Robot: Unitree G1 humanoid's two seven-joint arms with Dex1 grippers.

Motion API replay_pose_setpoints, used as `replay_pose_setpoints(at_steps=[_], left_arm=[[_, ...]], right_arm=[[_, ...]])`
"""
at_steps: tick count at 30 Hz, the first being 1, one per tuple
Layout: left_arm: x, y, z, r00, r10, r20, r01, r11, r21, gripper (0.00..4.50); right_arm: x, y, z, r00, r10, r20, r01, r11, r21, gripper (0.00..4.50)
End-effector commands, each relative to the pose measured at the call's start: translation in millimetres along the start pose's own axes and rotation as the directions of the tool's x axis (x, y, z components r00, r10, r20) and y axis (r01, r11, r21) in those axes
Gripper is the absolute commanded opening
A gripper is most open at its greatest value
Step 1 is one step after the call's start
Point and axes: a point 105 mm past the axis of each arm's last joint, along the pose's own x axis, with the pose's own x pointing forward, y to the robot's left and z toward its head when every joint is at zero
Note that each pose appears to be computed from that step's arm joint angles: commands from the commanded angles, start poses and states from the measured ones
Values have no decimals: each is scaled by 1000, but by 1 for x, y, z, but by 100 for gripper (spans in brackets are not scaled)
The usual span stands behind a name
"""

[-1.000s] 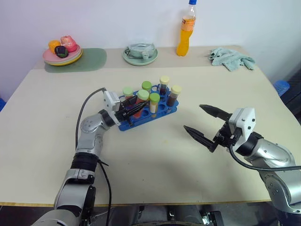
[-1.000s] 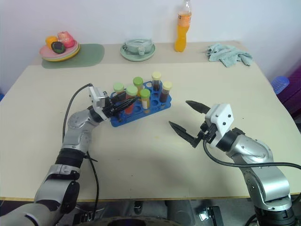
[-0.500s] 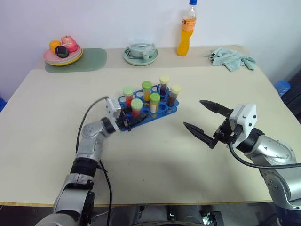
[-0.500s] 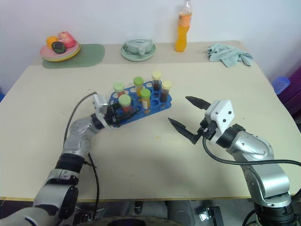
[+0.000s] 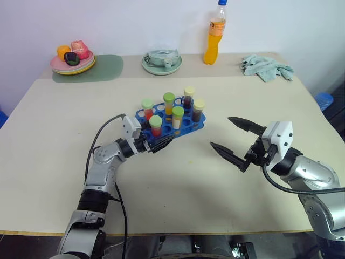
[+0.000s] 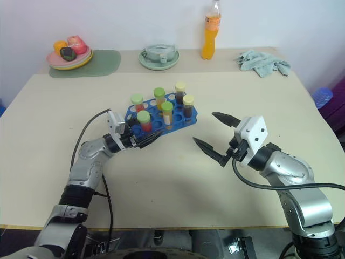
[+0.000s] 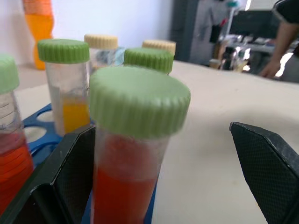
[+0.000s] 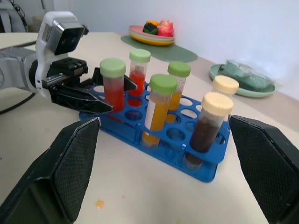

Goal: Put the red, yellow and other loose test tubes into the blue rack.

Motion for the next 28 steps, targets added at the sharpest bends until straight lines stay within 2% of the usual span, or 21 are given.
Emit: replay_pose_setpoints(at_steps=[1,6,9,17,20,28], left_arm=[[-11,7,8,998,55,3,-55,997,61,442],[-32,9,12,992,120,28,-122,985,124,442],[-42,6,16,989,139,58,-143,985,91,442],[-88,-18,13,984,173,-35,-171,983,62,442],[-104,-19,14,970,228,-81,-222,972,81,442],[-115,-21,18,966,223,-127,-216,974,69,442]], right_arm=[[-3,-6,1,1000,-22,4,22,1000,-11,450],[-7,-16,-11,997,-68,-48,67,998,-15,450],[-10,-19,-22,994,-80,-77,79,997,-13,450],[-42,-28,-60,982,-160,-101,164,986,41,450],[-54,-30,-63,979,-175,-109,180,983,41,450],[-65,-27,-68,977,-178,-120,184,982,46,450]])
